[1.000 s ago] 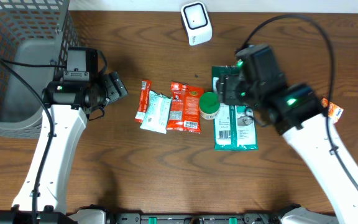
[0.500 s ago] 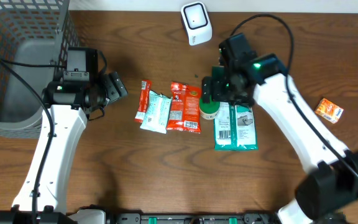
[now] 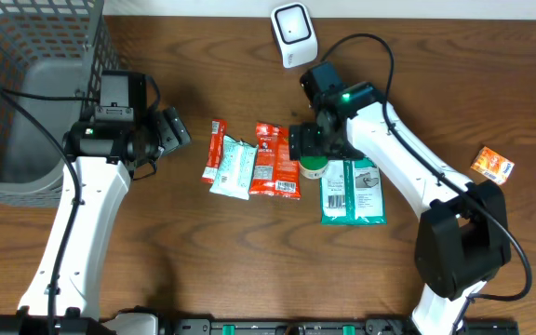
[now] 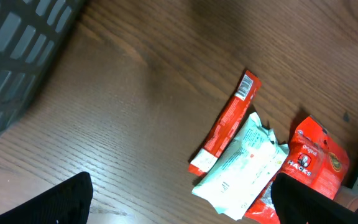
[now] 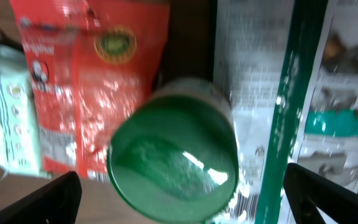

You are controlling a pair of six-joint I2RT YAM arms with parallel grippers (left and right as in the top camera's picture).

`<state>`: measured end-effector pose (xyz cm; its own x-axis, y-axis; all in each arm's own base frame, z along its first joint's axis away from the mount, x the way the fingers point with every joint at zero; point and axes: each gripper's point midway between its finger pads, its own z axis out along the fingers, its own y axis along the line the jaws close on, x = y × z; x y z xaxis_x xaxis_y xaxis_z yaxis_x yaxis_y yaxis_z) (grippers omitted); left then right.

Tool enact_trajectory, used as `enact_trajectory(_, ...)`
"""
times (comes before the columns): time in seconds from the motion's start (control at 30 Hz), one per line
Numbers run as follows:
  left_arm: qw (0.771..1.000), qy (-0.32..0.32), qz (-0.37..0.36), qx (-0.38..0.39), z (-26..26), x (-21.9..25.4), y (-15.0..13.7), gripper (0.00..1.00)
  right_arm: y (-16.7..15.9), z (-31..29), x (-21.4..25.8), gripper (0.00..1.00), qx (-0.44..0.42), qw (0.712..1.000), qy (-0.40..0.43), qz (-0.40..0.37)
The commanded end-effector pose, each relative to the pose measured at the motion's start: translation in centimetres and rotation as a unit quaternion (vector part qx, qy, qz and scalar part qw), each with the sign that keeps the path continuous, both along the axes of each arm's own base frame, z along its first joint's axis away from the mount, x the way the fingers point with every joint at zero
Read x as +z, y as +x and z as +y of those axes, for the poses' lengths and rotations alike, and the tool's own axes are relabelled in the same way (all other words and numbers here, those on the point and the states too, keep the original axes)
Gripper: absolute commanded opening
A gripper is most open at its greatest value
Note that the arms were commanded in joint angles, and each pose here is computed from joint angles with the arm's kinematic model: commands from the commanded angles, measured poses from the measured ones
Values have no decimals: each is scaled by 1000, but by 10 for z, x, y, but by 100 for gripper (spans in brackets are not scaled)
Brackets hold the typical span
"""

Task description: Scan the item barcode

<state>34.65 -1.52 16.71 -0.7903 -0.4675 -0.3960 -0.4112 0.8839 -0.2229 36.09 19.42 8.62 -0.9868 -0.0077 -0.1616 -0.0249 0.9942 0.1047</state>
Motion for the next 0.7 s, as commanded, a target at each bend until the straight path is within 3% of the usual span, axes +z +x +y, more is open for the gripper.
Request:
enact_trajectory(0.0, 1000, 9, -2, -3, 3, 2, 2, 92, 14, 0, 4, 99, -2, 999, -34, -43)
enact_trajectory(0.23, 1000, 9, -2, -3, 3, 2, 2, 92, 22, 14, 7, 99, 5, 998, -12, -65)
enact_trajectory(0.37, 1000, 9, -2, -3, 3, 2, 2, 92, 19, 11, 5, 87, -15, 998, -15, -56)
enact_trajectory(0.67, 1000, 9, -2, -3, 3, 2, 2, 92, 13, 8, -15, 88, -16, 999, -28, -33)
